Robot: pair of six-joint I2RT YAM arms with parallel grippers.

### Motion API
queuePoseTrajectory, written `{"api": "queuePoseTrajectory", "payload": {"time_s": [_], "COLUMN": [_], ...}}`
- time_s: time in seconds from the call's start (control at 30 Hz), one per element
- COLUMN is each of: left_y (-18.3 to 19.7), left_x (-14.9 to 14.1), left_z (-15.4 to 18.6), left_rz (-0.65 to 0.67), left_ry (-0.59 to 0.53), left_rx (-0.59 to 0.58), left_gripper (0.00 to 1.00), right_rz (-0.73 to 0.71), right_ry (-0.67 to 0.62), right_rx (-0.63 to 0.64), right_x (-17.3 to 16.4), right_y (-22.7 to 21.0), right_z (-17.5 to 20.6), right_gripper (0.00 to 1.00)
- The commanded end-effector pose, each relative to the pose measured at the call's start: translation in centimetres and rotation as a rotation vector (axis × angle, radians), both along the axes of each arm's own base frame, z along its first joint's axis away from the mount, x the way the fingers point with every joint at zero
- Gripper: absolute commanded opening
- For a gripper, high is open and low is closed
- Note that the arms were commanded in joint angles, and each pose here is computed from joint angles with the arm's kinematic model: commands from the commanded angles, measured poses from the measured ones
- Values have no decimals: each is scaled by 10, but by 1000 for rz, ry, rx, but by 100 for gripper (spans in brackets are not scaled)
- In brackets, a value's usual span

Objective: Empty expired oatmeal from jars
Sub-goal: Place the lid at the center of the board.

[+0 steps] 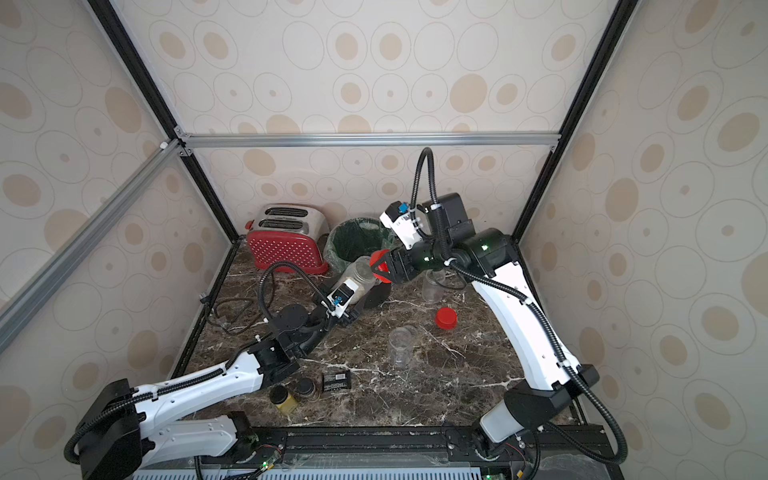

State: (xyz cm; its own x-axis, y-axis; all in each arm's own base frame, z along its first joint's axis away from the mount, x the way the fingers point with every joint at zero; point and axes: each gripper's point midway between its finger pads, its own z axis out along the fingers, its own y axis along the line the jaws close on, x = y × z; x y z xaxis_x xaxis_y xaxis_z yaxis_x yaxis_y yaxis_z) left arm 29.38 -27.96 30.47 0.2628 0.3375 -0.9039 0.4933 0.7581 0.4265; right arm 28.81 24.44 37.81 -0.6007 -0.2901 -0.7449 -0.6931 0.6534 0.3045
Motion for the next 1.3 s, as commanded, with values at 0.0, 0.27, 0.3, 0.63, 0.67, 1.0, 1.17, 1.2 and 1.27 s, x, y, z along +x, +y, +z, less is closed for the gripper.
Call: {"api": "queuePoseTrajectory", "payload": {"time_s": [0.0,0.27,0.3,0.63,0.67,1.0,1.17,1.2,1.27], "left_y": [10,11,13,11,10,9,8,7,6], "left_x": [-6,-13,-13,-13,-12,-10,-8,-8,-8], "left_z": [31,34,34,34,35,33,32,33,33], "left_rz": [6,-10,-7,-10,-11,-1,-2,-3,-6], "left_ry": [-38,-10,-7,3,2,4,6,5,7], "left_rx": [-89,-99,-101,-102,-103,-88,-83,-84,-82], "left_gripper": [50,50,50,51,51,51,51,51,51], "right_rz": [-287,-507,-524,-666,-668,-751,-747,-746,-744], "right_ry": [124,352,376,581,620,732,749,749,746], "right_rx": [-87,-179,-161,-90,-84,-155,-173,-177,-177], "right_x": [6,-21,-23,-31,-33,-37,-38,-39,-38], "right_y": [-40,-89,-92,-101,-101,-123,-127,-127,-127], "right_z": [-51,-161,-169,-267,-276,-338,-348,-349,-350], "right_gripper": [31,31,30,30,29,32,46,49,55]}}
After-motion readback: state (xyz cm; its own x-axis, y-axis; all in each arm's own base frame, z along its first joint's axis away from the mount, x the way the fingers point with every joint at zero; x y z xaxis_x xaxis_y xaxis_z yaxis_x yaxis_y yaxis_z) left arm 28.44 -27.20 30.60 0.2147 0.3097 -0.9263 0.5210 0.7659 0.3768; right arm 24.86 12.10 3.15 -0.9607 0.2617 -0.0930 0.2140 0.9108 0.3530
